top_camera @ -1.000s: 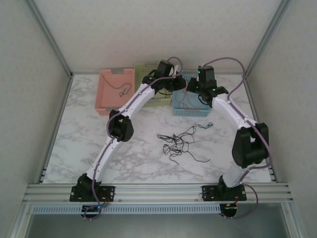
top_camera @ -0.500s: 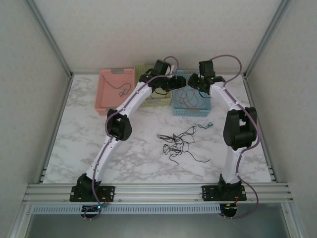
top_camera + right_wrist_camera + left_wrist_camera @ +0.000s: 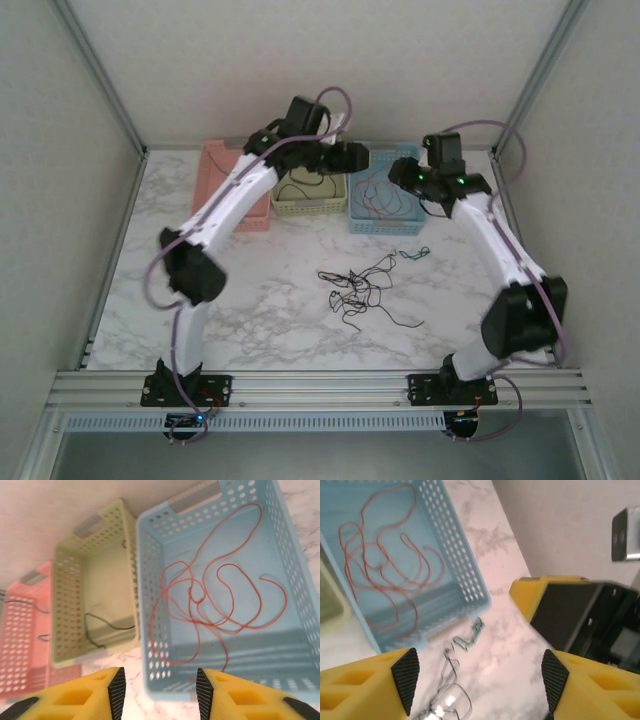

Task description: Untangle the cables

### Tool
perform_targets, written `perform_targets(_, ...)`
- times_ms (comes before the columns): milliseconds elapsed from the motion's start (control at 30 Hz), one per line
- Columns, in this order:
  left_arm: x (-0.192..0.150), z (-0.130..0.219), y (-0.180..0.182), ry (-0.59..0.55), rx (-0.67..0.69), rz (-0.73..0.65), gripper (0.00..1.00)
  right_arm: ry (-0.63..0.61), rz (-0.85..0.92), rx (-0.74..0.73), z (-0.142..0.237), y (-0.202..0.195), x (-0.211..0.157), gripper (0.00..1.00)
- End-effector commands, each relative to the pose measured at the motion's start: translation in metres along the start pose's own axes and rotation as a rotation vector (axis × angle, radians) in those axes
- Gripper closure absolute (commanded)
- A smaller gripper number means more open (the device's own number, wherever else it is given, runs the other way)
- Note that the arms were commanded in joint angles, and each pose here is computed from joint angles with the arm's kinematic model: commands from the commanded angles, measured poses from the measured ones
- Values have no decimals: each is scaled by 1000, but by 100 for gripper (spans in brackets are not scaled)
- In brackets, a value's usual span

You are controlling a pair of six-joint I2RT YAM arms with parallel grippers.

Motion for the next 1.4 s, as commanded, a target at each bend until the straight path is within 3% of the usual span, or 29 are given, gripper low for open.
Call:
perform_targets(0,-35,46,-7,-88,21,-13,30,82,-20,24,23,-18,-36,56)
perform_targets(133,-120,74,15,-63,110,73,30,193,16,55,32,-30,-85,56)
perform_targets(267,-210,95,40,-35,174,165,29,355,121,33,17,-29,-132,57)
perform_targets(367,-261,111,54,-26,211,251,29,450,221,12,1,-16,-162,58)
perform_targets(500,-299,136,61,-56,245,306,27,537,374,-24,-21,6,-193,60)
perform_targets(700,-309,159,59,-81,290,302,25,613,591,-204,-51,17,-214,60)
perform_targets(833,-300,172,51,-91,295,290,25,679,762,-200,-52,34,-242,58)
perform_targets(933,-282,200,33,-162,270,243,24,685,807,-214,-53,38,-248,55)
perform_targets(1033,-269,234,24,-193,375,154,23,683,826,-226,-53,41,-248,54)
perform_targets(1167,-264,259,16,-271,393,110,23,602,838,-239,-44,49,-234,54)
perform_targets(1367,-262,288,7,-338,417,66,23,414,787,-121,-4,70,-195,51)
Point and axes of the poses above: each hand's point on the last joint's axis, 136 mm out from that joint toward the fingers, its own z axis back along the fingers, its own y axis along the line the jaws close on, x = y × z, the point moved 8 cm from there along z, back along the fingers, and after that the axes turned 11 degrees about -z, right-handed, at the moved point
